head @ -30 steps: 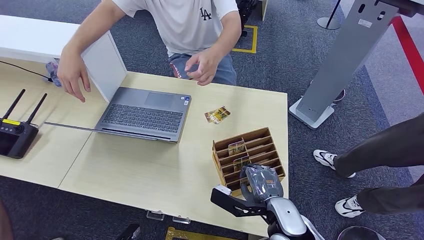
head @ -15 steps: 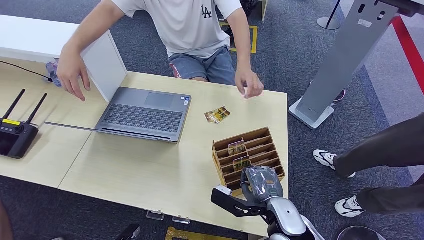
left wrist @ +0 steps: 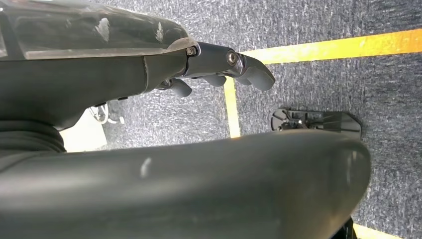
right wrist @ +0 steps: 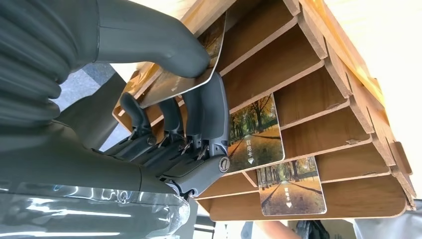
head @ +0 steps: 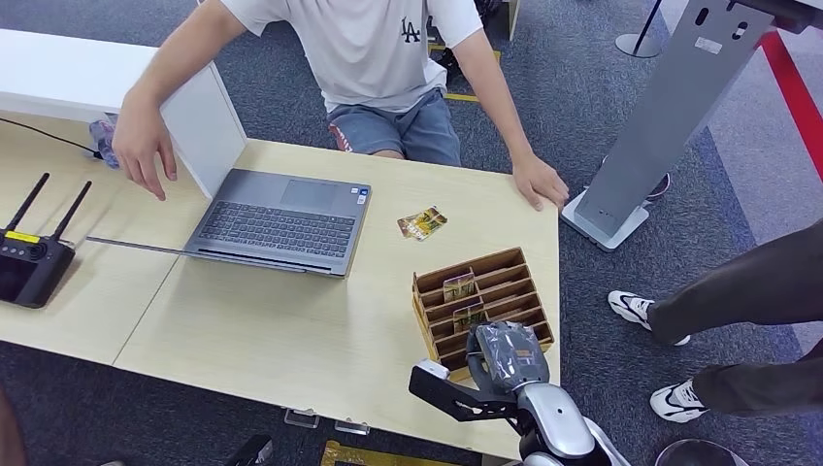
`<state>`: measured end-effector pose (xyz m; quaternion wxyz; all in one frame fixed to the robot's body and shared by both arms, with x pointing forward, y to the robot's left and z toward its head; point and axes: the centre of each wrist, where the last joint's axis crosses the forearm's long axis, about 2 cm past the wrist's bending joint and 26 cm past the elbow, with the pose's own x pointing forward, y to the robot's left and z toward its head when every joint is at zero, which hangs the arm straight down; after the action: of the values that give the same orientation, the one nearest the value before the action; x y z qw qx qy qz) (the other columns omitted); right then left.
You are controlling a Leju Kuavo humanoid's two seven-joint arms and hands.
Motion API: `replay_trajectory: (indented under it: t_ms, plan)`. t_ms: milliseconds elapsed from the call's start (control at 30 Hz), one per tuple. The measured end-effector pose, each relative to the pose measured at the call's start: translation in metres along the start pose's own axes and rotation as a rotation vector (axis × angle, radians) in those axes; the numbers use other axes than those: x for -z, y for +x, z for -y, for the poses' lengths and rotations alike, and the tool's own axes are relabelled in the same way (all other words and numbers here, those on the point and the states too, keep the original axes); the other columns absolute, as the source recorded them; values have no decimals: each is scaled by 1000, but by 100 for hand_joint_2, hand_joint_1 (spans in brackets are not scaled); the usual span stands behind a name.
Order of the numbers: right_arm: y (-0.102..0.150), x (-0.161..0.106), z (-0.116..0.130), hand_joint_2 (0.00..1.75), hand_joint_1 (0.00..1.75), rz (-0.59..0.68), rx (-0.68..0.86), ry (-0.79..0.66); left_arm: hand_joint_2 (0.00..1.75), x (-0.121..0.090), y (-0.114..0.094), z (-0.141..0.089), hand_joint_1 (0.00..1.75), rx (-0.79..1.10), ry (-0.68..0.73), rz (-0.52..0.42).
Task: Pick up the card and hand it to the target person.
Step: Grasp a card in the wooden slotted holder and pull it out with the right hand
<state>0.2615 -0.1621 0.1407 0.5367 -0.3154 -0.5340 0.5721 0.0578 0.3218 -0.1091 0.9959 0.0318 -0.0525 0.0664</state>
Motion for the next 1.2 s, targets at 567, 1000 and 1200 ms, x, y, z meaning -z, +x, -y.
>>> replay_trajectory:
  t_ms: [567,1000,1200]
  plan:
    - [0,1,1,175,168,5,5,-4,0,0,0,0,0,9,6,24]
    - [-3,-6,33,175,168,95,193,-50,0,0,0,-5,0,0,13,23]
    - [-8,-18,84,175,168,205,278,-213,0,0,-1,-5,0,-1,11,35]
